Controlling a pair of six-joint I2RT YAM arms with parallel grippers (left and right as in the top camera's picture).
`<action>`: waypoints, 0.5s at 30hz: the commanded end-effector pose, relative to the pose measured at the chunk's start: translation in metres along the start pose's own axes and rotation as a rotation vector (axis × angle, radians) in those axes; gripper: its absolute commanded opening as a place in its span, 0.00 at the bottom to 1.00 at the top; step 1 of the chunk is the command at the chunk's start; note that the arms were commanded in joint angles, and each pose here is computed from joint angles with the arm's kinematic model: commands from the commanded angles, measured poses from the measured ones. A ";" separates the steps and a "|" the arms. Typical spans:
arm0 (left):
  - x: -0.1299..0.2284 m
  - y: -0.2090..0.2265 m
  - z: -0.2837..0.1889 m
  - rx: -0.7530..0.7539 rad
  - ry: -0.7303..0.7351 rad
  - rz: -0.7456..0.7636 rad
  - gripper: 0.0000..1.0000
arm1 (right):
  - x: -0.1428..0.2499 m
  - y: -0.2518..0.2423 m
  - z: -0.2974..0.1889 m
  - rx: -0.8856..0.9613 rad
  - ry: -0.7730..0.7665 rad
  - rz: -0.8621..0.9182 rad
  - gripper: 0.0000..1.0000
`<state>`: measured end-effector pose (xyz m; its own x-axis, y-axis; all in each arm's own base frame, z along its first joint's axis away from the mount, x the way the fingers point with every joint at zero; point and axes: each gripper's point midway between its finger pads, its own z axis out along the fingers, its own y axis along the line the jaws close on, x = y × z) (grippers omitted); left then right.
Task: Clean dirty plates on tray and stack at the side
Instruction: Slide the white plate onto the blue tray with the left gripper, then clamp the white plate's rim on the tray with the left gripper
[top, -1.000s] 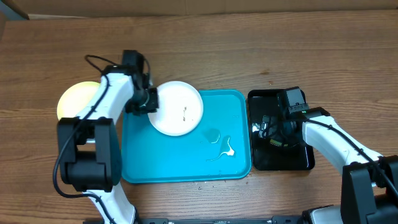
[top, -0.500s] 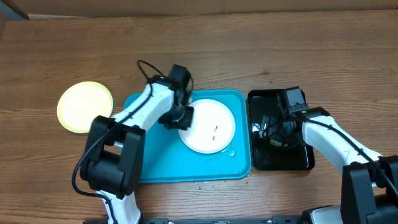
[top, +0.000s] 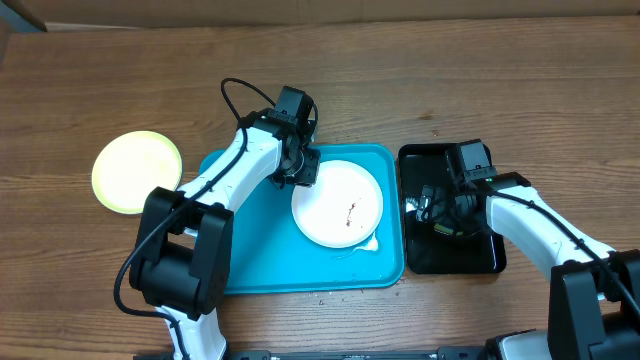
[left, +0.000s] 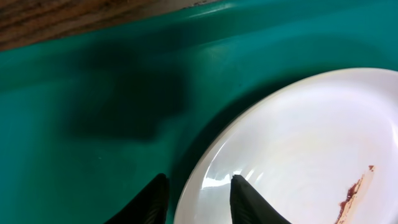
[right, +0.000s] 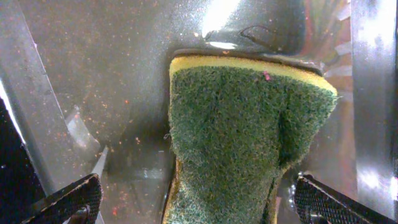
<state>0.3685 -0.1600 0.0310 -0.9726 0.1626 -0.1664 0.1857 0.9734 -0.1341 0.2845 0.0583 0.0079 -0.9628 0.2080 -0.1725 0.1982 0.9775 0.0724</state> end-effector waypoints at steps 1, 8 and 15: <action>0.008 0.001 0.008 -0.011 0.026 -0.015 0.34 | -0.005 0.003 -0.007 -0.019 -0.028 0.001 1.00; 0.034 0.010 0.023 -0.035 0.087 -0.020 0.33 | -0.005 0.003 -0.007 -0.019 -0.028 0.001 1.00; 0.042 0.013 0.024 -0.048 0.115 -0.033 0.23 | -0.005 0.003 -0.007 -0.019 -0.028 0.001 1.00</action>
<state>0.3389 -0.1465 0.0050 -0.9850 0.1556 -0.0752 0.1630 0.9809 -0.1062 0.2845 0.0583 0.0079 -0.9628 0.2080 -0.1725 0.1982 0.9775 0.0724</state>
